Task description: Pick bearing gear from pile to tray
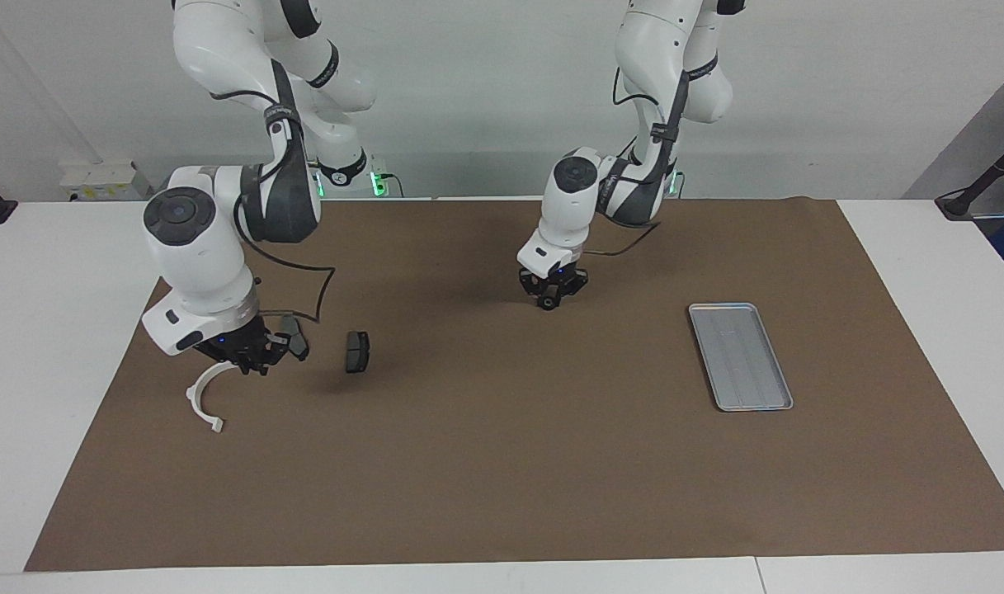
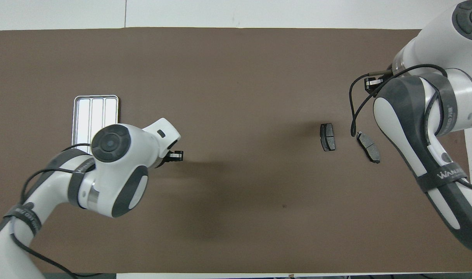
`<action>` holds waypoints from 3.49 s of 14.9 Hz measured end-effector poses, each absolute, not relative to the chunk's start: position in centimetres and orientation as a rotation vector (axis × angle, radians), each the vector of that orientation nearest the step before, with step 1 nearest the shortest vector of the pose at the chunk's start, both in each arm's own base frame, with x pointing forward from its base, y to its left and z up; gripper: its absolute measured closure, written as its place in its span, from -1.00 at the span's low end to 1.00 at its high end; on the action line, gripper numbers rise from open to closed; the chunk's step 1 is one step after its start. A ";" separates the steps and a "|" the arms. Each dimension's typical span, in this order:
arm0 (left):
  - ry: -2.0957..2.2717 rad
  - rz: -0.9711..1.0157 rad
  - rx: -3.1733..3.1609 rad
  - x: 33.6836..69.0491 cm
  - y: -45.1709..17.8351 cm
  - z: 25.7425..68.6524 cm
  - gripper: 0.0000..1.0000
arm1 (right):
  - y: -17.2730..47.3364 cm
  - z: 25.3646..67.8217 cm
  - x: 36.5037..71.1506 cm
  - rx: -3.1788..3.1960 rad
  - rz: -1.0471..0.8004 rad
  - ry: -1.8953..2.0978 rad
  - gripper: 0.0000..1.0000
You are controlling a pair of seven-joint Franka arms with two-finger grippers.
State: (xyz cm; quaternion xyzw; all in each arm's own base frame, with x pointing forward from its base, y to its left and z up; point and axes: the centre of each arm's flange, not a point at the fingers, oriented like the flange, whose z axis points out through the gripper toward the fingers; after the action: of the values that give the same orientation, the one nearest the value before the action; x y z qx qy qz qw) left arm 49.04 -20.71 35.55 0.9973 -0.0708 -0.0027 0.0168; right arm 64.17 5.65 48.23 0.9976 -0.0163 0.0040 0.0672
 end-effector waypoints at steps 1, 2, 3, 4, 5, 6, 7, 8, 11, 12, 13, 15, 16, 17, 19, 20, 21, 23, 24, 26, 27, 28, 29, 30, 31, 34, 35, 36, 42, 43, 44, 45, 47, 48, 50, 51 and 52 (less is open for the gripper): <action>-0.254 -0.011 3.097 49.7 -18.1 36.5 0.28 | 7.2 49.0 63.6 3.020 0.009 -0.082 0.52; -0.289 -0.013 3.093 50.2 -15.7 37.0 0.28 | 8.8 49.6 63.1 3.031 0.008 -0.123 0.52; -0.327 -0.014 3.089 50.8 -13.4 37.3 0.28 | 10.6 50.1 62.5 3.038 0.004 -0.167 0.52; -0.370 -0.011 3.084 51.2 -11.2 37.4 0.28 | 12.7 50.4 61.8 3.044 -0.003 -0.219 0.52; -0.415 -0.009 3.080 51.6 -9.2 37.4 0.28 | 14.8 50.5 61.2 3.051 -0.009 -0.280 0.52; -0.452 -0.009 3.080 51.9 -7.2 37.3 0.28 | 16.9 50.7 60.6 3.057 -0.010 -0.344 0.52; -0.484 -0.008 3.083 52.1 -5.5 37.3 0.28 | 18.9 50.7 59.9 3.061 -0.014 -0.403 0.52; -0.512 -0.006 3.083 52.2 -4.2 37.3 0.28 | 20.7 50.7 59.3 3.062 -0.021 -0.460 0.52; -0.588 0.015 3.093 52.5 -1.6 37.3 0.28 | 25.7 50.5 57.0 3.054 -0.054 -0.631 0.52; -0.600 0.023 3.095 52.6 -1.1 37.4 0.28 | 27.2 50.4 56.0 3.043 -0.061 -0.686 0.52; -0.604 0.031 3.099 52.6 -0.7 37.4 0.28 | 28.9 50.1 55.0 3.030 -0.064 -0.733 0.52; -0.612 0.053 3.102 52.8 -0.6 37.2 0.28 | 32.1 49.0 52.8 3.019 -0.045 -0.803 0.52; -0.615 0.064 3.102 53.0 -0.7 36.9 0.28 | 33.4 48.2 51.7 3.012 -0.039 -0.831 0.52; -0.617 0.073 3.103 53.1 -0.7 36.4 0.28 | 34.3 47.2 50.8 3.005 -0.037 -0.855 0.52; -0.619 0.082 3.104 53.5 -0.8 35.1 0.28 | 35.7 45.4 49.4 2.992 -0.035 -0.896 0.52; -0.619 0.082 3.105 53.7 -0.8 34.4 0.28 | 36.4 44.6 48.7 2.991 -0.030 -0.914 0.52; -0.620 0.080 3.105 53.8 -0.8 33.8 0.28 | 36.9 44.0 48.3 2.992 -0.024 -0.928 0.52; -0.621 0.086 3.106 54.1 -0.8 32.5 0.28 | 37.8 42.5 47.2 3.001 -0.012 -0.943 0.52; -0.622 0.086 3.106 54.1 -0.8 31.9 0.28 | 38.3 41.7 46.7 3.007 -0.004 -0.951 0.52; -0.623 0.086 3.106 54.0 -0.8 30.9 0.28 | 39.0 40.2 45.6 3.019 0.004 -0.950 0.52; -0.623 0.086 3.106 54.0 -0.8 30.6 0.28 | 39.1 39.7 45.3 3.023 0.006 -0.946 0.52; -0.623 0.084 3.106 53.9 -0.8 30.4 0.28 | 39.1 39.2 45.2 3.026 0.007 -0.944 0.52; -0.623 0.083 3.105 53.9 -0.8 30.3 0.28 | 39.0 38.8 45.1 3.029 0.010 -0.946 0.52; -0.624 0.083 3.106 53.9 -0.8 30.2 0.28 | 38.9 38.4 45.0 3.031 0.011 -0.947 0.52; -0.624 0.083 3.105 53.8 -0.8 30.2 0.28 | 38.8 37.8 44.8 3.032 0.011 -0.947 0.52; -0.624 0.085 3.106 53.8 -0.8 30.1 0.21 | 38.4 35.7 44.4 3.034 0.007 -0.948 0.52; -0.624 0.087 3.106 53.8 -0.8 30.1 0.20 | 38.3 35.1 44.4 3.033 0.003 -0.949 0.52; -0.624 0.087 3.106 53.8 -0.8 30.1 0.14 | 38.3 34.6 44.4 3.034 0.001 -0.949 0.52; -0.606 0.054 3.105 53.5 -0.4 31.4 -0.21 | 39.3 32.3 43.7 3.031 -0.024 -0.910 0.52; -0.595 0.044 3.105 53.3 -0.6 32.5 -0.21 | 39.6 31.7 43.5 3.032 -0.027 -0.893 0.52; -0.579 0.039 3.107 53.2 -1.0 33.7 -0.15 | 39.8 31.1 43.4 3.033 -0.021 -0.875 0.52; -0.555 0.035 3.109 53.0 -1.6 34.9 -0.19 | 39.9 30.6 43.4 3.033 -0.015 -0.863 0.52; -0.500 0.037 3.117 52.5 -4.1 37.0 -0.22 | 39.9 29.6 43.5 3.031 -0.007 -0.850 0.52; -0.475 0.045 3.120 52.2 -5.8 37.5 -0.21 | 39.9 29.2 43.6 3.032 -0.003 -0.845 0.52; -0.452 0.054 3.121 51.7 -8.8 37.8 -0.17 | 40.0 28.9 43.7 3.035 0.001 -0.845 0.52; -0.448 0.054 3.121 51.6 -9.7 37.8 -0.19 | 40.0 28.9 43.7 3.035 0.001 -0.845 0.52; -0.442 0.054 3.121 51.5 -10.0 37.8 -0.21 | 40.0 28.9 43.7 3.035 0.001 -0.845 0.52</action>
State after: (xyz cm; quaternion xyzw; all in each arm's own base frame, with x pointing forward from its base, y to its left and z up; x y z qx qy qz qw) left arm 51.52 -10.04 37.84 0.9899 -0.1403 0.0172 -0.0057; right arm 43.70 39.96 28.91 0.9633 -0.2683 0.0003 -0.0045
